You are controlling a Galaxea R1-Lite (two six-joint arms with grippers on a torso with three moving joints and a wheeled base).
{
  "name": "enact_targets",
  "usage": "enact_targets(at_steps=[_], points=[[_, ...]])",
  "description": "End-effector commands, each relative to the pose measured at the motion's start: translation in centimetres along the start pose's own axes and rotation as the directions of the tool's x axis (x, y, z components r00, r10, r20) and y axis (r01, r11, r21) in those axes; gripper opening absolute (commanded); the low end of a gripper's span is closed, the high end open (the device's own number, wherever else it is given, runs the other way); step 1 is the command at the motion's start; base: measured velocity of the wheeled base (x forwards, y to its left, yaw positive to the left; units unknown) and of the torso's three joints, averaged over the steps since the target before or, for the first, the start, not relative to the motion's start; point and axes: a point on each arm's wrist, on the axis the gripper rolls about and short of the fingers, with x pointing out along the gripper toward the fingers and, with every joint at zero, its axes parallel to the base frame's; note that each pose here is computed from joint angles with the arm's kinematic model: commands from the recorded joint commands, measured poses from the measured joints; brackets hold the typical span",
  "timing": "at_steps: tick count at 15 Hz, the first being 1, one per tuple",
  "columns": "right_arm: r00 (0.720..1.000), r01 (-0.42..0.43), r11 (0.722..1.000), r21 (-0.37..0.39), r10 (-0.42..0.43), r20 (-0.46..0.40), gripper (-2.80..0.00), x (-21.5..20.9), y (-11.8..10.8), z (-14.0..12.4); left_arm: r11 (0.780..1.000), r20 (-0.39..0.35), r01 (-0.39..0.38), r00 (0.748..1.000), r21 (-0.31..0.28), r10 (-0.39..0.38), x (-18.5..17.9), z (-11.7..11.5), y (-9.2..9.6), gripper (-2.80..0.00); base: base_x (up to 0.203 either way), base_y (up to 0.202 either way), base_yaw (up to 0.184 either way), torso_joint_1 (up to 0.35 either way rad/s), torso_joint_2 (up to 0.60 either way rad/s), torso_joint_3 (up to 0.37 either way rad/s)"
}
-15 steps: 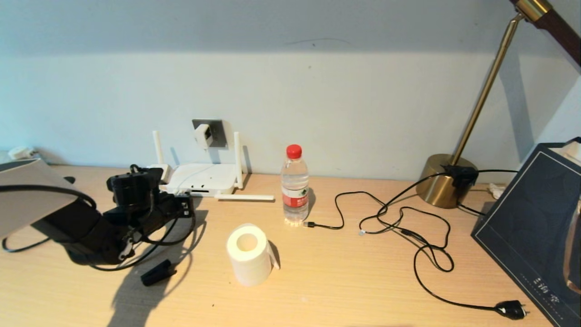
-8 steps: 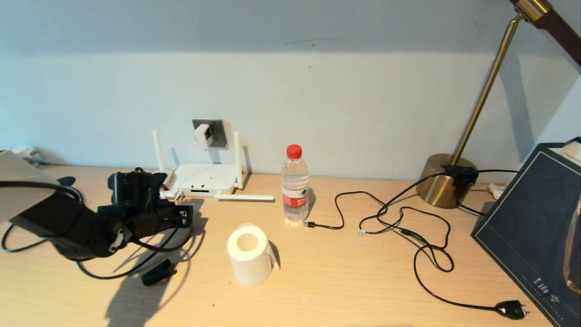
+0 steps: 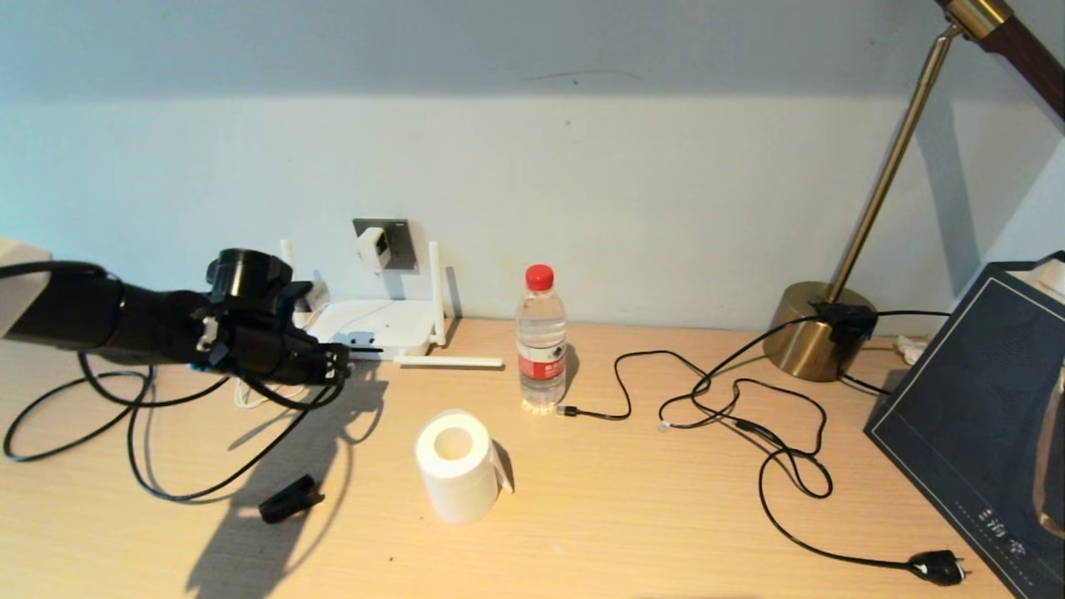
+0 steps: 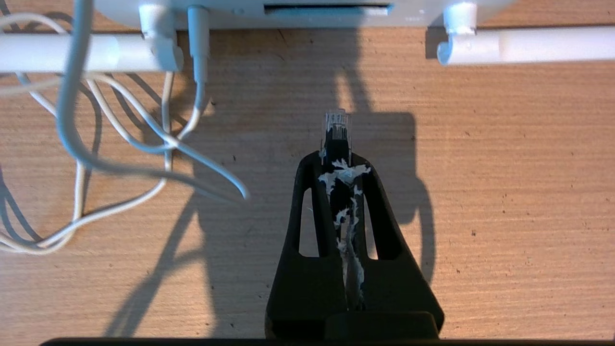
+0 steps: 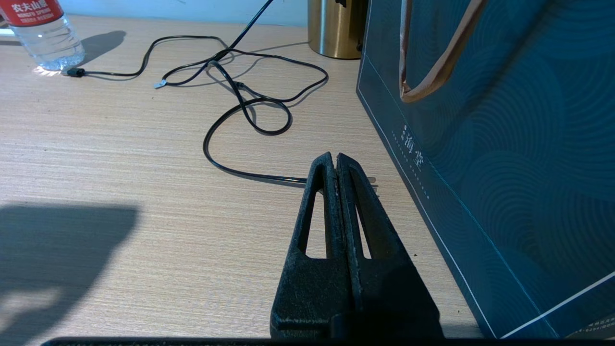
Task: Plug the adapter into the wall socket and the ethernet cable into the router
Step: Align cable and router interface
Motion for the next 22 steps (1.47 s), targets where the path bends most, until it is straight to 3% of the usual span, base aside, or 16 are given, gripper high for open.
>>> enact_targets(at_steps=[1,5,7,22], points=[[1.000,0.001,1.000,0.000,-0.001,0.000,-2.80,0.0,0.0,0.0,1.000,-0.066,0.003,0.998,-0.004,-0.004,1.3,1.2,0.2,-2.80,0.000,0.000,0.000,0.000,0.00,0.000],[1.000,0.000,1.000,0.000,0.000,0.000,-2.80,0.0,0.0,0.0,1.000,-0.137,0.006,0.991,-0.003,-0.006,3.6,1.9,0.3,-2.80,0.000,0.000,0.000,0.000,0.00,0.000],[1.000,0.000,1.000,0.000,0.000,0.000,-2.80,0.0,0.0,0.0,1.000,-0.133,0.007,0.991,-0.002,-0.007,3.8,1.9,0.3,-2.80,0.000,0.000,0.000,0.000,0.00,0.000],[1.000,0.000,1.000,0.000,0.000,0.000,-2.80,0.0,0.0,0.0,1.000,-0.022,-0.018,1.000,0.002,0.019,3.7,3.1,0.5,-2.80,0.000,0.000,0.000,0.000,0.00,0.000]])
